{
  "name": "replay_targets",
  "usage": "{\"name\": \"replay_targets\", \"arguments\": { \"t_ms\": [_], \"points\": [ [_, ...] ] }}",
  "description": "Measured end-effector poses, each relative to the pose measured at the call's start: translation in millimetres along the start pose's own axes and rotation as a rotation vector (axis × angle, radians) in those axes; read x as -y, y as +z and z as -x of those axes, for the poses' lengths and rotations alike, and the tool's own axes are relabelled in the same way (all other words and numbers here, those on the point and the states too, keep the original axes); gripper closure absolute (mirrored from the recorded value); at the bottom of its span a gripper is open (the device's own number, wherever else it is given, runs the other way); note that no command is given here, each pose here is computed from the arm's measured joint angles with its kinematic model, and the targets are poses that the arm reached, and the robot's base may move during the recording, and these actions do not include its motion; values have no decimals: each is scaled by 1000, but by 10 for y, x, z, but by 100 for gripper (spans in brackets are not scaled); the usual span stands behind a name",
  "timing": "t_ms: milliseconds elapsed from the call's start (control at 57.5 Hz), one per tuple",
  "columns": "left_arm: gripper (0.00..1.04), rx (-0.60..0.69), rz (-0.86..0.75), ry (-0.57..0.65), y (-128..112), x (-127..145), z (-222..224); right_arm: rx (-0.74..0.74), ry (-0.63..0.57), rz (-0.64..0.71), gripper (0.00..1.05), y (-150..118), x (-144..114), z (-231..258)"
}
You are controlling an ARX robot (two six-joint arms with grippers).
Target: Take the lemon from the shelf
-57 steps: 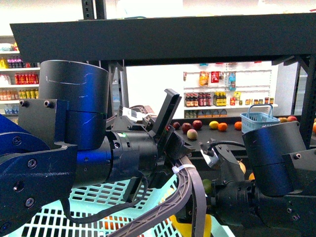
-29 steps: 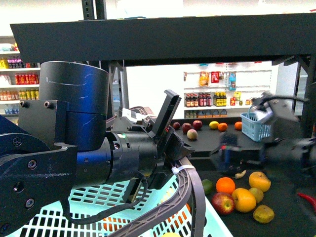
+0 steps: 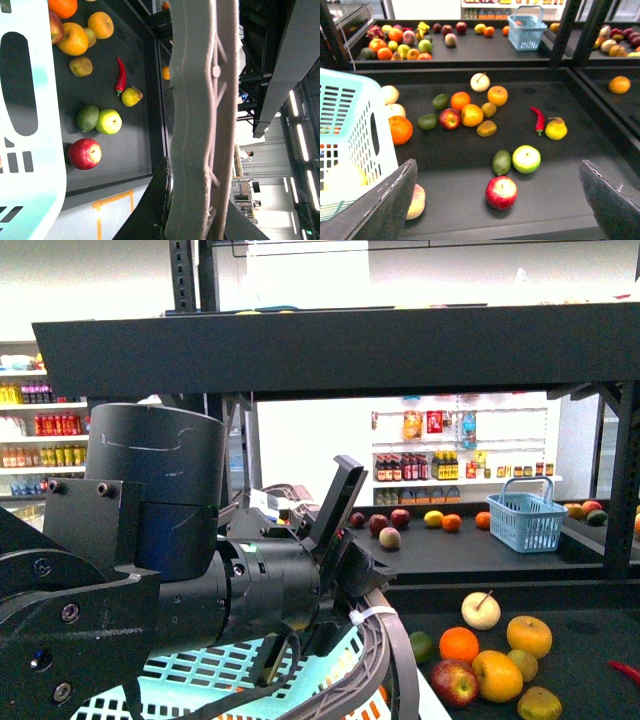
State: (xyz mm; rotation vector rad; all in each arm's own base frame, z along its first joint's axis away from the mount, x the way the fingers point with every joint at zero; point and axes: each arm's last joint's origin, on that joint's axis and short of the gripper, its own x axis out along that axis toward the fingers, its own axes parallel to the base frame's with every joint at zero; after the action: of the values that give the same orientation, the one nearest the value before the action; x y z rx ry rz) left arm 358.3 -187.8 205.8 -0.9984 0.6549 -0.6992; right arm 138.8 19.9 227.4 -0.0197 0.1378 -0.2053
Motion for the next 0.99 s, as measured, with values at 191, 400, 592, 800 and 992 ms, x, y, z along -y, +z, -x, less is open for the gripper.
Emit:
{"name": "replay_targets", "arguments": {
  "t_ms": [191, 400, 592, 800, 992],
  "points": [
    [96, 0, 0, 0, 0, 0, 0, 115, 155, -24, 23, -114, 78, 342],
    [96, 0, 0, 0, 0, 0, 0, 124, 218, -21, 60, -450, 132, 326],
    [96, -1, -1, 0, 0, 0, 0, 131, 206, -24, 93, -567, 253, 287],
    [96, 0, 0, 0, 0, 0, 0, 140, 208, -23, 102, -649, 255, 281],
    [96, 0, 0, 0, 0, 0, 0, 145, 208, -23, 102, -646, 256, 284]
  ]
}}
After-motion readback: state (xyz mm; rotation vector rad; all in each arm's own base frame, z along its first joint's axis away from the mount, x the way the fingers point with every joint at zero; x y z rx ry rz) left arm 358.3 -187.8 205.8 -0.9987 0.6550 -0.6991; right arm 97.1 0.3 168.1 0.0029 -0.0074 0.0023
